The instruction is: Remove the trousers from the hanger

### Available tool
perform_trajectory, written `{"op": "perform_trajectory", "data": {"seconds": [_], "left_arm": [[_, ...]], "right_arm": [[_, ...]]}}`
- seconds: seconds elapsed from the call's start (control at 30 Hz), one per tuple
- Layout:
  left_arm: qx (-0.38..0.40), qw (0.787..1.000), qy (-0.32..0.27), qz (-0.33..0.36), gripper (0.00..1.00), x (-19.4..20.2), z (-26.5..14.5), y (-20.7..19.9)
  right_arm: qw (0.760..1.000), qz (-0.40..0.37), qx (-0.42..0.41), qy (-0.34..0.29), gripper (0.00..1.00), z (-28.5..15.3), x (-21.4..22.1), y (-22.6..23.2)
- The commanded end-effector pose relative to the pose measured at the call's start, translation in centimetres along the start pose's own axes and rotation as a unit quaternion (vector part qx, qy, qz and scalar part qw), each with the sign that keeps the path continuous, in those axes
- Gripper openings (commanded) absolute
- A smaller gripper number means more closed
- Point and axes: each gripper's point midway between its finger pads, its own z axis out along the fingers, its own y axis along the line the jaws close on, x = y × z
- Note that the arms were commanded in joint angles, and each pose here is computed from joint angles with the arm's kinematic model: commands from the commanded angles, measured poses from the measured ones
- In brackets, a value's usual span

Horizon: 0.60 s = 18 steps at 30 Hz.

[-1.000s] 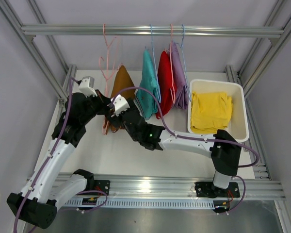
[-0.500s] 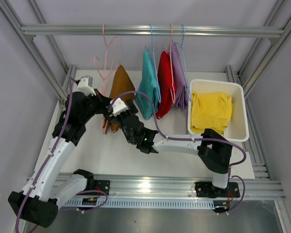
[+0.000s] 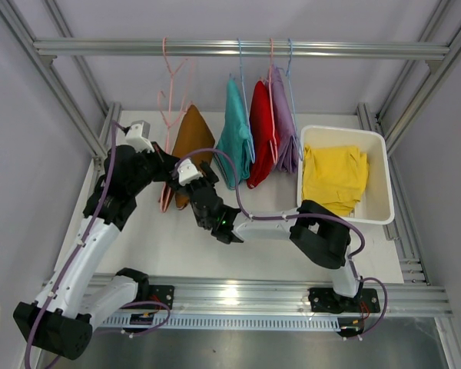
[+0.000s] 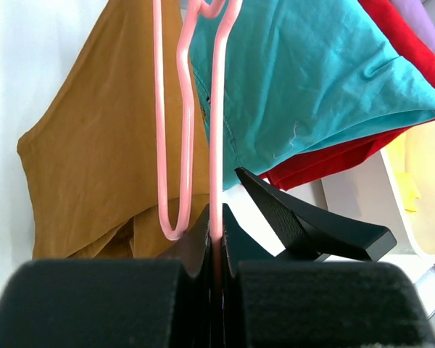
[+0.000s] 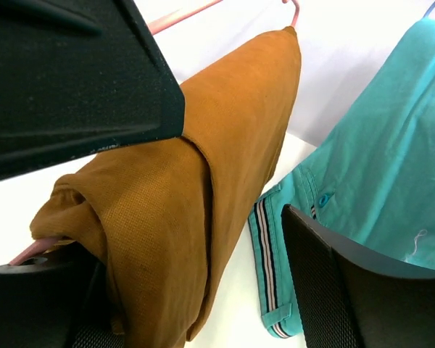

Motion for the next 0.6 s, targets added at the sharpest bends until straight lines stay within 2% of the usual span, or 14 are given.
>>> {"op": "perform_trajectory", "data": {"seconds": [0.0,0.17,0.27,0.37,0.4,0.5,0.57], "left_arm": [[0.069,0.997,-0.045,0.008,0.01,-3.3,-1.4,-3.6],[0.07,0.997,-0.044,0.005,0.01,-3.3,-1.4,-3.6],[0.071,0.997,-0.044,0.004,0.0,-3.4,-1.4,-3.6],[0.072,0.997,-0.042,0.003,0.01,-3.3,-1.4,-3.6],[0.072,0.997,-0.042,0.004,0.0,-3.3,-1.4,-3.6],[0.072,0.996,-0.043,0.004,0.0,-3.4,-1.5,-3.6],[0.075,0.996,-0.044,0.005,0.0,-3.4,-1.6,-3.7]], "right_arm": [[0.998,-0.007,0.053,0.02,0.72,0.7,2.7,-2.3],[0.998,0.002,0.054,0.015,0.63,1.0,2.4,-3.3],[0.999,0.006,0.043,0.009,0.51,1.0,1.4,-3.4],[0.999,0.024,0.025,0.005,0.25,0.7,-0.2,-3.4],[0.999,0.03,0.016,0.013,0.11,0.6,-0.1,-3.2],[0.999,0.041,-0.005,0.014,0.0,0.1,-1.6,-3.4],[0.999,0.039,-0.015,0.017,0.0,-0.3,-2.2,-3.5]]}}
